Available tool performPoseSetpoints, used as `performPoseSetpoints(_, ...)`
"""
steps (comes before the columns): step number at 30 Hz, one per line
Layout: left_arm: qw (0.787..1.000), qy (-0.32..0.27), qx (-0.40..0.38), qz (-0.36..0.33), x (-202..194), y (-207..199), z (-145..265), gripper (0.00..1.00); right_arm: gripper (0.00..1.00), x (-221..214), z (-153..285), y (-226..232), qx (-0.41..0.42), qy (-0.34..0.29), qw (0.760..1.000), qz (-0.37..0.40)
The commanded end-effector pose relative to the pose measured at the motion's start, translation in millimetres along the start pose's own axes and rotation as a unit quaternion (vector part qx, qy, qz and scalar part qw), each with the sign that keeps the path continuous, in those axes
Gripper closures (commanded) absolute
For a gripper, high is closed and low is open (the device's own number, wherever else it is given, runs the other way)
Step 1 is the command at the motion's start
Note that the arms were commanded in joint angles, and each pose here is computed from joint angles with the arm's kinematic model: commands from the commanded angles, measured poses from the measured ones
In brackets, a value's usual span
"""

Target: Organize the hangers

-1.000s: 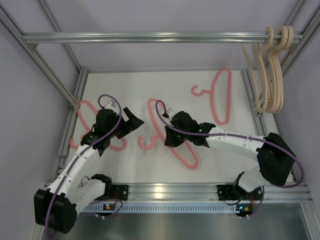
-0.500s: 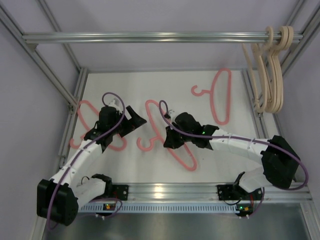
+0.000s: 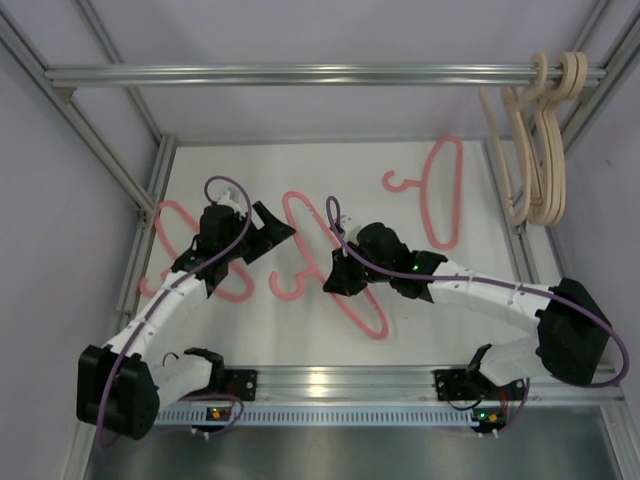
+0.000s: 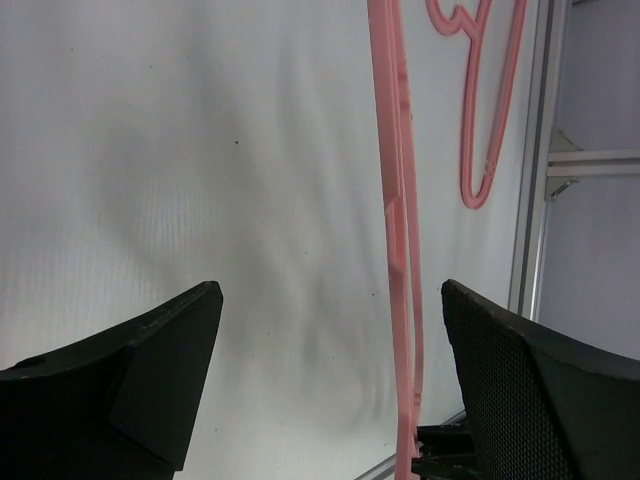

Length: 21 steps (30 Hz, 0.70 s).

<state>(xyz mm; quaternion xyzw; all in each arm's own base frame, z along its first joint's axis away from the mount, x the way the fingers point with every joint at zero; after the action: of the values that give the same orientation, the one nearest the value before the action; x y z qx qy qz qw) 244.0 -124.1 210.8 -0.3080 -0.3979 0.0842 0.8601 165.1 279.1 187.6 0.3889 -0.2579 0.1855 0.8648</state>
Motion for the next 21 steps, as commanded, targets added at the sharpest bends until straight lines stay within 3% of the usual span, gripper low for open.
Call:
performPoseSetpoints(1, 0.998, -0.042, -0.041, -0.003, 22.2, -18.3, -2.8, 0.06, 1.0, 15.2, 3.3, 14.3, 0.052, -0.04, 0.998, 0.011)
performPoseSetpoints(12, 0.999, -0.038, -0.032, -0.004, 22.4, -25.7, -27.1, 0.23, 1.0, 14.8, -1.9, 20.1, 0.088, -0.033, 0.995, 0.013)
performPoseSetpoints(19, 1.0, -0.019, -0.024, -0.004, 3.5, -32.8, -35.2, 0.41, 1.0, 19.3, -7.1, 19.3, 0.079, -0.038, 0.996, 0.015)
performPoseSetpoints(21, 1.0, -0.018, -0.019, 0.0, 1.4, -31.5, -35.7, 0.51, 1.0, 19.6, -8.9, 18.7, 0.077, -0.038, 0.996, 0.014)
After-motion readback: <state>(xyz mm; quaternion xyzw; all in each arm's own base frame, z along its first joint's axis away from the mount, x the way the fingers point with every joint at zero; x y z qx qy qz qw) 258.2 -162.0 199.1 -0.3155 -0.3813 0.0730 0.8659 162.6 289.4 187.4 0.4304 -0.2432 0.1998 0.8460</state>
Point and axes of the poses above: each gripper's point midway between its finger pads, its own z axis back along the fingers, its own y axis along the line the jaws close on, x = y × z, the point moved 8 cm from there along z, back along the fingers, and after that the axes turned 12 degrees about -z, right-handed, at the moved point
